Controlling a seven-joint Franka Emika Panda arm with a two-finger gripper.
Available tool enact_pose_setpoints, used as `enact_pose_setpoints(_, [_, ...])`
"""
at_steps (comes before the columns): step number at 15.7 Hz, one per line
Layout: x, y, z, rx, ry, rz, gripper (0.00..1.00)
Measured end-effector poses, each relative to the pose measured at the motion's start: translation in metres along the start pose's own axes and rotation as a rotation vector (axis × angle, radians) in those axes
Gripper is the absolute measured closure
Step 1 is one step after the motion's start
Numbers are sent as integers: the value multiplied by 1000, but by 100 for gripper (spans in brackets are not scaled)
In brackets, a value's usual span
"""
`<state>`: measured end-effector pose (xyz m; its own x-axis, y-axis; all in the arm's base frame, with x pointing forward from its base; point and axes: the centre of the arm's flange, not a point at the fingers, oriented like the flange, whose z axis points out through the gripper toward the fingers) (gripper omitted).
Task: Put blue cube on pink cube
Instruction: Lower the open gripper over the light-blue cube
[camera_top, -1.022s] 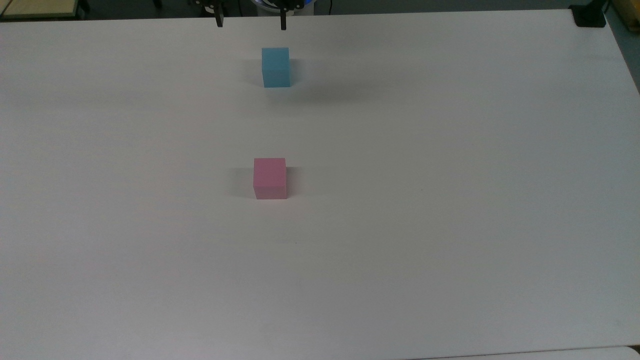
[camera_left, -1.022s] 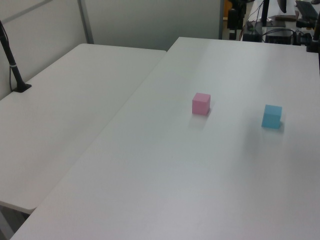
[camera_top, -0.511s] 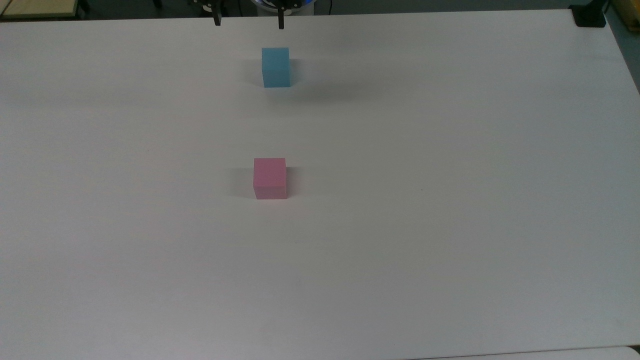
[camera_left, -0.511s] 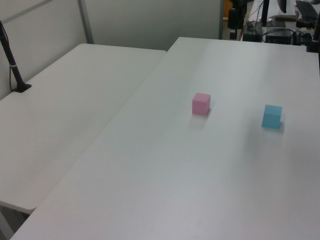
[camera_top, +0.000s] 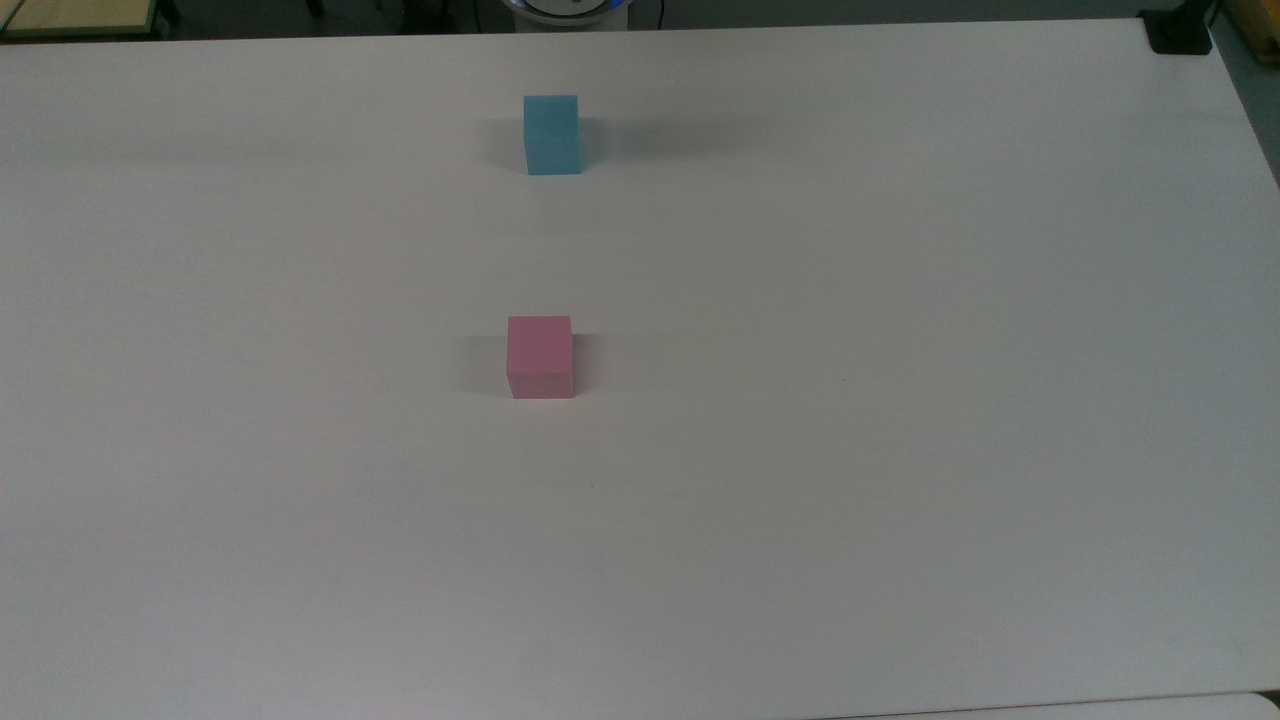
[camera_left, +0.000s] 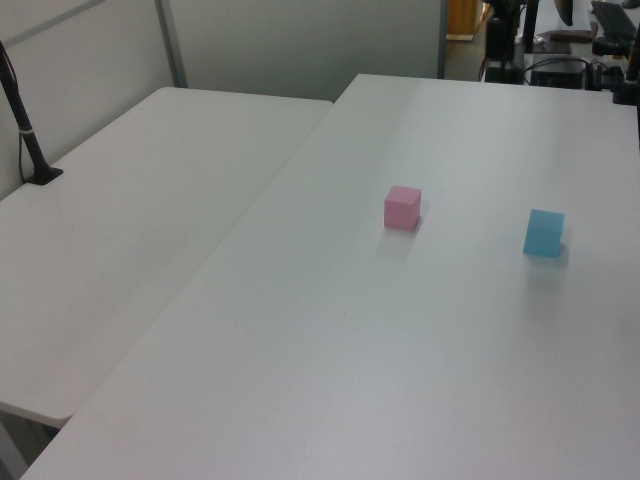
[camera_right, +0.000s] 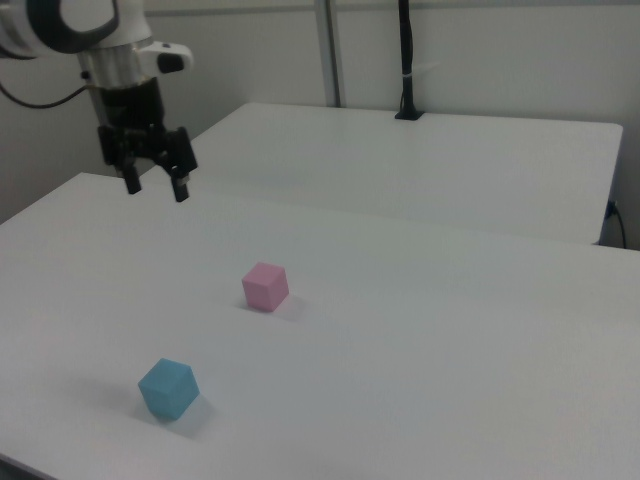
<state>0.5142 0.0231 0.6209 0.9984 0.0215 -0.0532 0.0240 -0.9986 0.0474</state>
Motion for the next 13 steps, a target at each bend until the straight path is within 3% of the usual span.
enact_pose_setpoints(5, [-46, -33, 28, -15, -59, -68, 0])
enact_pose_setpoints(13, [-61, -32, 135, -16, -104, -68, 0])
